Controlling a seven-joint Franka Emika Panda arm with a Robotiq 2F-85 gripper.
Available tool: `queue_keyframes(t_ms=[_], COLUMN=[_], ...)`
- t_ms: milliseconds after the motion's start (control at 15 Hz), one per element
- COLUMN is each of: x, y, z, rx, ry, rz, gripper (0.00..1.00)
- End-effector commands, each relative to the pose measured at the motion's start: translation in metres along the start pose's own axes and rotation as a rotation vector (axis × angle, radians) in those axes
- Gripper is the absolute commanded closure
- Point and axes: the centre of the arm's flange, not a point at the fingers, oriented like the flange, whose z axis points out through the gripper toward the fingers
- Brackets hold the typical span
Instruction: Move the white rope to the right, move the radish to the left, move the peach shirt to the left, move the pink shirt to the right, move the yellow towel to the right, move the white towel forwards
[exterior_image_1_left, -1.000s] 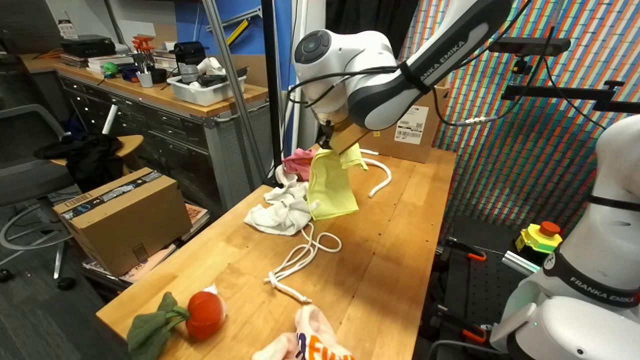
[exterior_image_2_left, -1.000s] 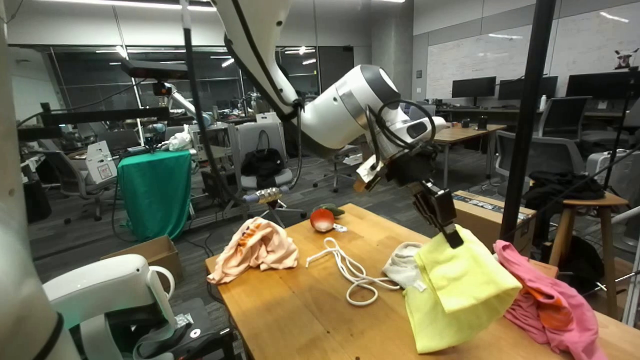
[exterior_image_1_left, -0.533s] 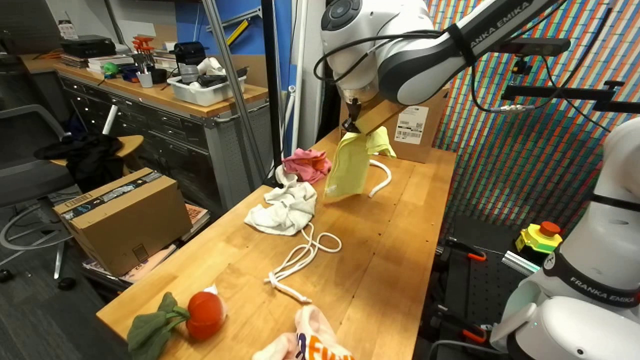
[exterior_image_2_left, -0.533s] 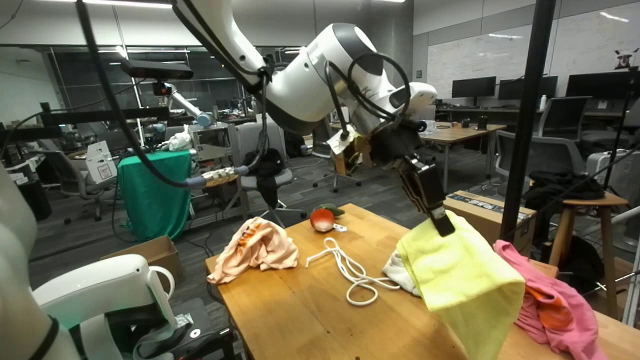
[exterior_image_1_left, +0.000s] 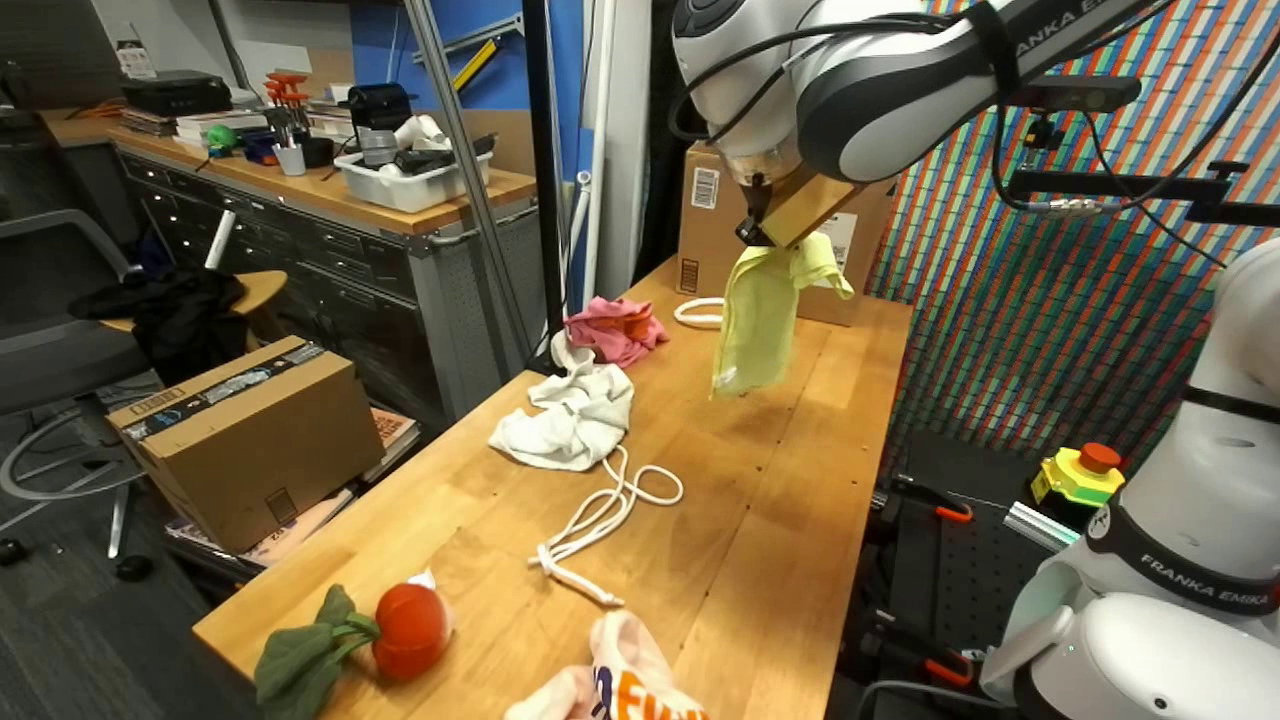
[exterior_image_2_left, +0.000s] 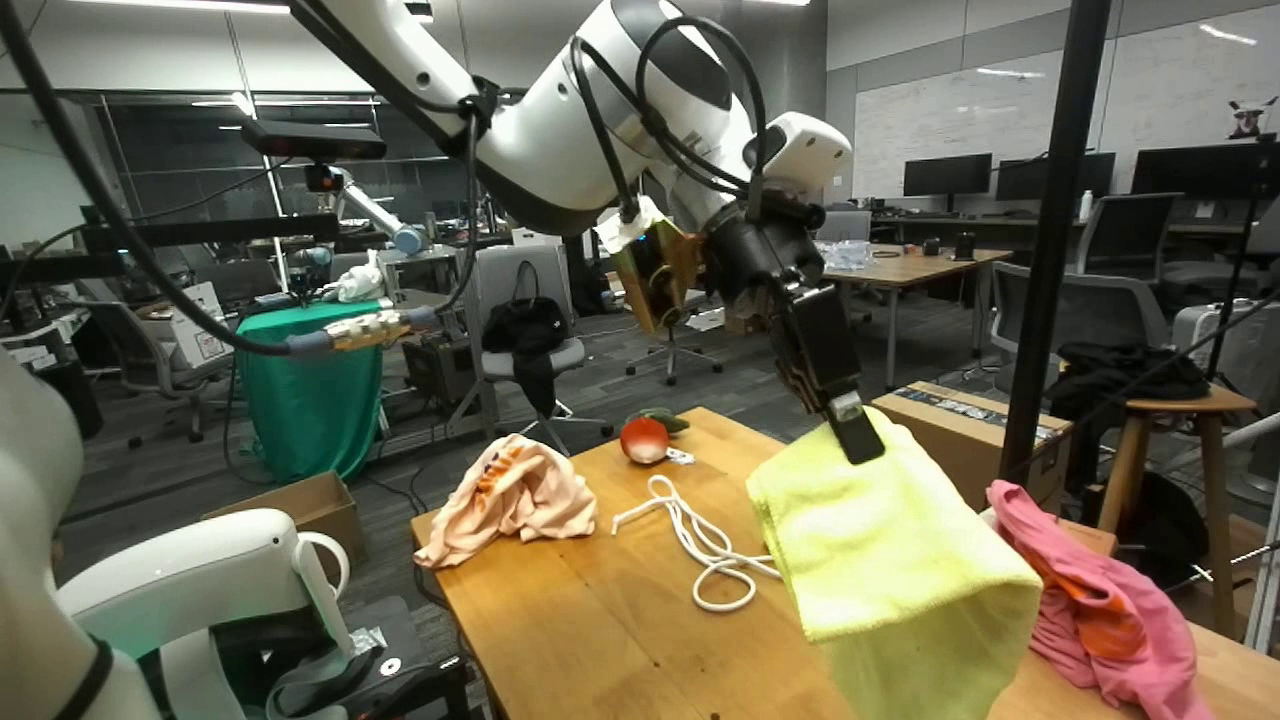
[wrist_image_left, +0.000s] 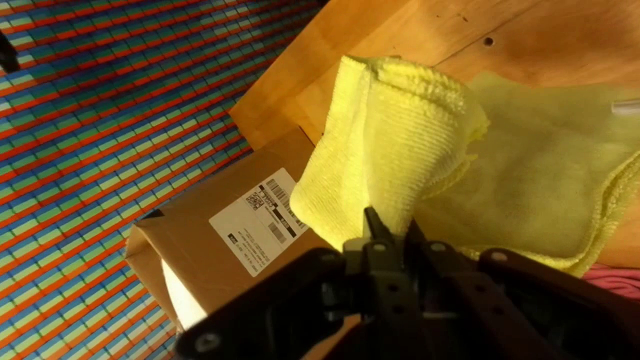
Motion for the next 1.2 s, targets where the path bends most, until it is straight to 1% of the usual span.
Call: queue_keyframes(t_ms=[0, 200, 400, 533, 867, 1133], x=[-0.003, 0.002, 0.014, 0.013, 0.014, 0.025], y=[0.017, 0.022, 0.03, 0.038, 0.053, 0.058], z=[-0.001, 0.01, 0.025, 0.037, 0.07, 0.104], rx=[-0.056, -0.091, -0.129, -0.162, -0.221, -0.259], ry=[-0.012, -0.044, -0.091, -0.119, -0.2, -0.243], rz=[-0.013, 0.008, 0.036, 0.046, 0.09, 0.136], gripper=[0.96, 0.96, 0.96, 0.96, 0.96, 0.96])
